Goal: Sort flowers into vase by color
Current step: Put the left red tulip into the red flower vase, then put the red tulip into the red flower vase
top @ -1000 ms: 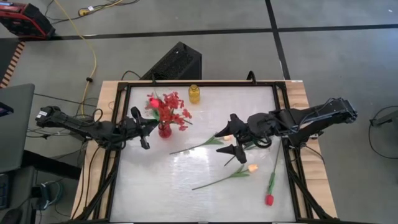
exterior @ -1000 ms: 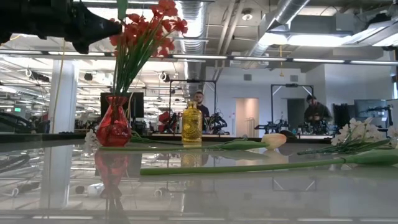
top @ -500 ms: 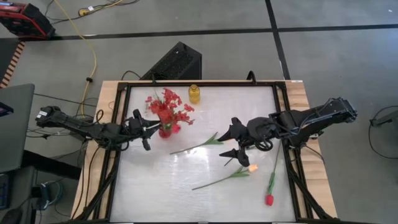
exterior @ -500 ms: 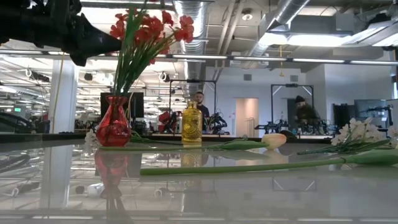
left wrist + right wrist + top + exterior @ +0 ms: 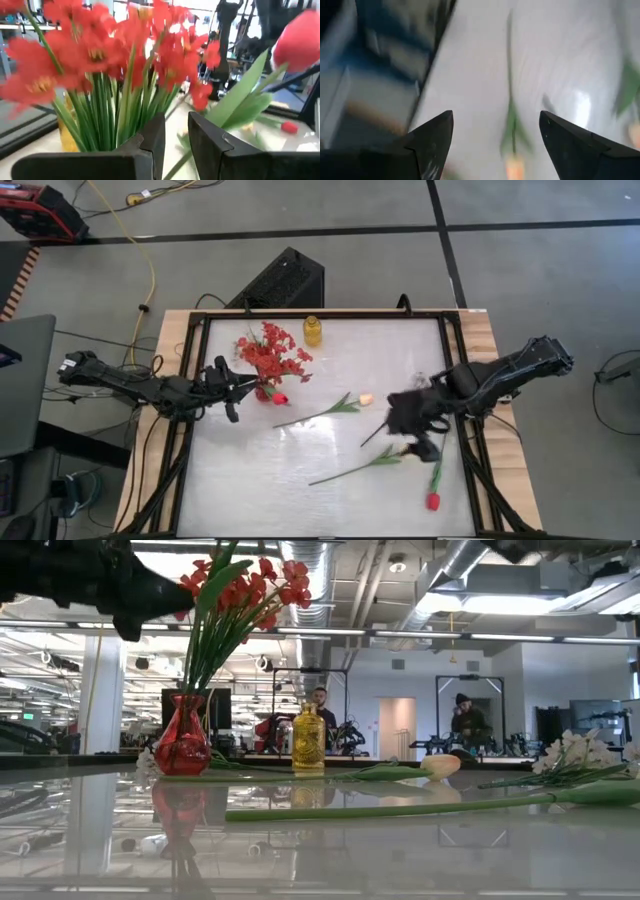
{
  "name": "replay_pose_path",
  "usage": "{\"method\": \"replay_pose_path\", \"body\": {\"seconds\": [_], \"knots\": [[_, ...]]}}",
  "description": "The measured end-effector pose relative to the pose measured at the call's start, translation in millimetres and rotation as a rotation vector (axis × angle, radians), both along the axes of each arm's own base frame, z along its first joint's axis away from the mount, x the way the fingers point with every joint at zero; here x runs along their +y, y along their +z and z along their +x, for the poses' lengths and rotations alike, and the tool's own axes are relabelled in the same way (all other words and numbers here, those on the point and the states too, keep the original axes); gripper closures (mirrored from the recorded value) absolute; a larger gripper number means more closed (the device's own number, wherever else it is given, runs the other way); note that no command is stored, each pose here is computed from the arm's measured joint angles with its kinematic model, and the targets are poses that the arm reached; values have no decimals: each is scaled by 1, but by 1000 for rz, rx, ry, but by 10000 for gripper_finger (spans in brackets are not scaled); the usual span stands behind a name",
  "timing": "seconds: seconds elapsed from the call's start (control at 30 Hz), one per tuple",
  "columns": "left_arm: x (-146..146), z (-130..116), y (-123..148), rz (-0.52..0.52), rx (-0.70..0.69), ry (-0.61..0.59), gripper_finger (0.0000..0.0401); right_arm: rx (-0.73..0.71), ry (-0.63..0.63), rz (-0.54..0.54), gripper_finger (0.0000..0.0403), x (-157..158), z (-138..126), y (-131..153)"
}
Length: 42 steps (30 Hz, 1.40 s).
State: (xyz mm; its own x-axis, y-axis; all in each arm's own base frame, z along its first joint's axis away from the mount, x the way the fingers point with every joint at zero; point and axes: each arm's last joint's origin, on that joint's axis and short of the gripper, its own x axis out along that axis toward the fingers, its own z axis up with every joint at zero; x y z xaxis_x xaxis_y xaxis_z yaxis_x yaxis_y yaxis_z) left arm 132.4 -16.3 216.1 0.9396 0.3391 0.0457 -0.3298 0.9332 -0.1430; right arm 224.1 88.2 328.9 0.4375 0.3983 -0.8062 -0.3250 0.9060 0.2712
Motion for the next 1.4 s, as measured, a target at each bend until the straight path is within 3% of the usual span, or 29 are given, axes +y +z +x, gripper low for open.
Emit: {"method": "replay_pose_path", "body": {"seconds": [0.17, 0.37, 0.63, 0.83, 1.03, 1.4], "knots": [[-3, -5, 11, -14, 96, -89, 329, 167, 177, -139, 82, 6, -23, -19], [-11, -11, 6, -193, 324, -228, 329, 282, 302, -180, 82, 21, -40, -51], [-29, -7, -2, -365, 434, -404, 329, 312, 498, -247, 82, 43, -65, -96], [-49, 12, -16, -383, 513, -439, 329, 309, 577, -268, 82, 56, -82, -120], [-61, 26, -28, -386, 544, -426, 329, 262, 541, -406, 92, 62, -88, -136], [-66, 35, -38, -430, 571, -414, 329, 449, 641, -535, 121, 92, -90, -187]]}}
